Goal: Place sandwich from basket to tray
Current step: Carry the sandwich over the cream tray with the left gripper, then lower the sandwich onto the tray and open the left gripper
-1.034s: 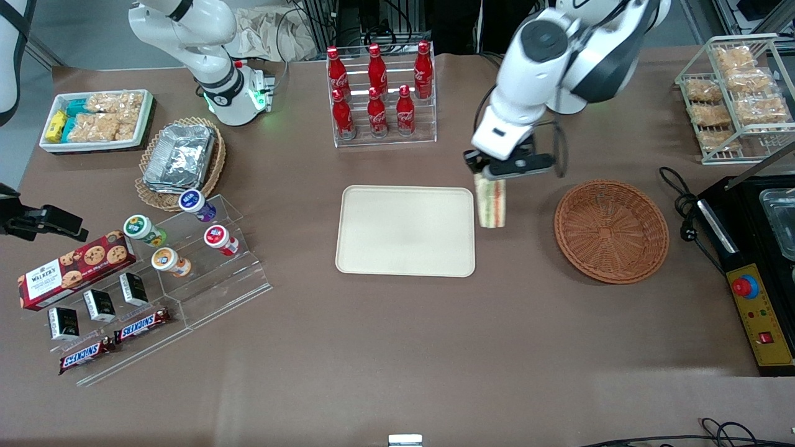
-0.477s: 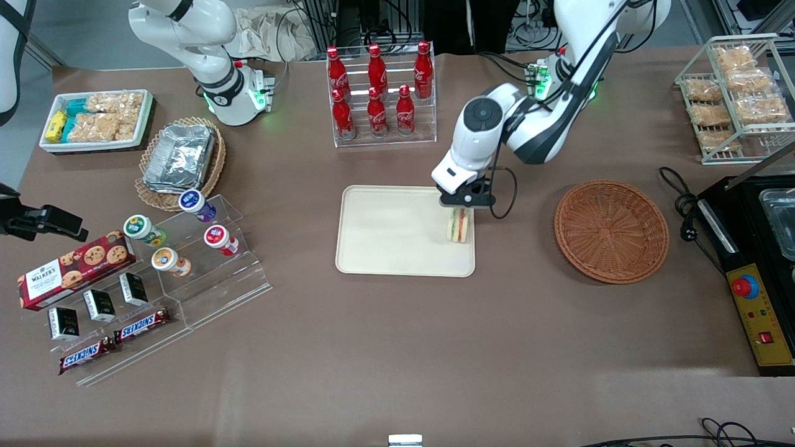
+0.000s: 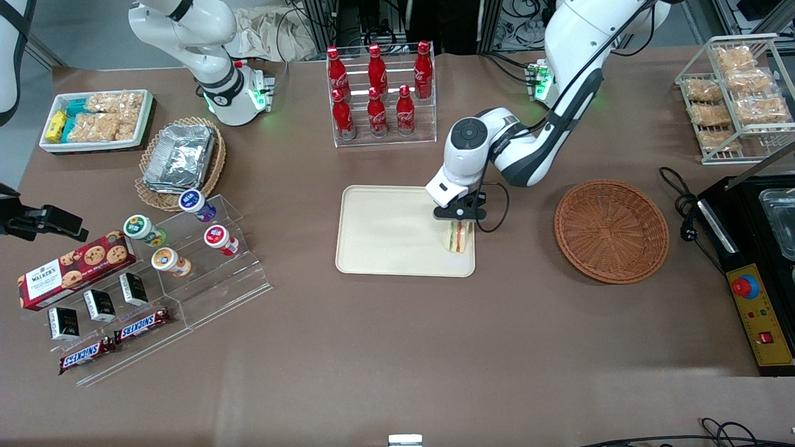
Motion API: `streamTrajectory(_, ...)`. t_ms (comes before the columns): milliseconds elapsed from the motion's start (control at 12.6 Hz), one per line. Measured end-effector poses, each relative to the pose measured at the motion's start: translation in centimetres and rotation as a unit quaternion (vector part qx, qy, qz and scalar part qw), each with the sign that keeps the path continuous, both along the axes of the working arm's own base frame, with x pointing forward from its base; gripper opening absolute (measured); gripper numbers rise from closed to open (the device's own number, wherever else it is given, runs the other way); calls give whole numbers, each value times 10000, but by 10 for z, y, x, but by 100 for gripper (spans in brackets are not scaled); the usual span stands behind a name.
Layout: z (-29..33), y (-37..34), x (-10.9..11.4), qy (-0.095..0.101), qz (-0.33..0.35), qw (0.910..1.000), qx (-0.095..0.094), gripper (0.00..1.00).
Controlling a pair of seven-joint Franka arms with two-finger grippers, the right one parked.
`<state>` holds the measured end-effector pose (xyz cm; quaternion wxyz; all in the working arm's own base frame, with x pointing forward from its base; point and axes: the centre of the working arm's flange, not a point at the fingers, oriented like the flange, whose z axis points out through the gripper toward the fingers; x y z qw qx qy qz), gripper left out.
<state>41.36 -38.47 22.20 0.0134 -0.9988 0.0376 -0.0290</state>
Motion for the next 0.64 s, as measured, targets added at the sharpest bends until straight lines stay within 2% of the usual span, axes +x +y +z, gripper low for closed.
streamTrajectory(80,-1,-1,0,-66,44,10000,34,27)
streamTrajectory(398,5,-2,11,-177,321,9993,28,71)
streamTrajectory(557,25,-3,30,-206,556,9981,190,93)
streamTrajectory(636,47,-4,44,-152,824,9961,269,100)
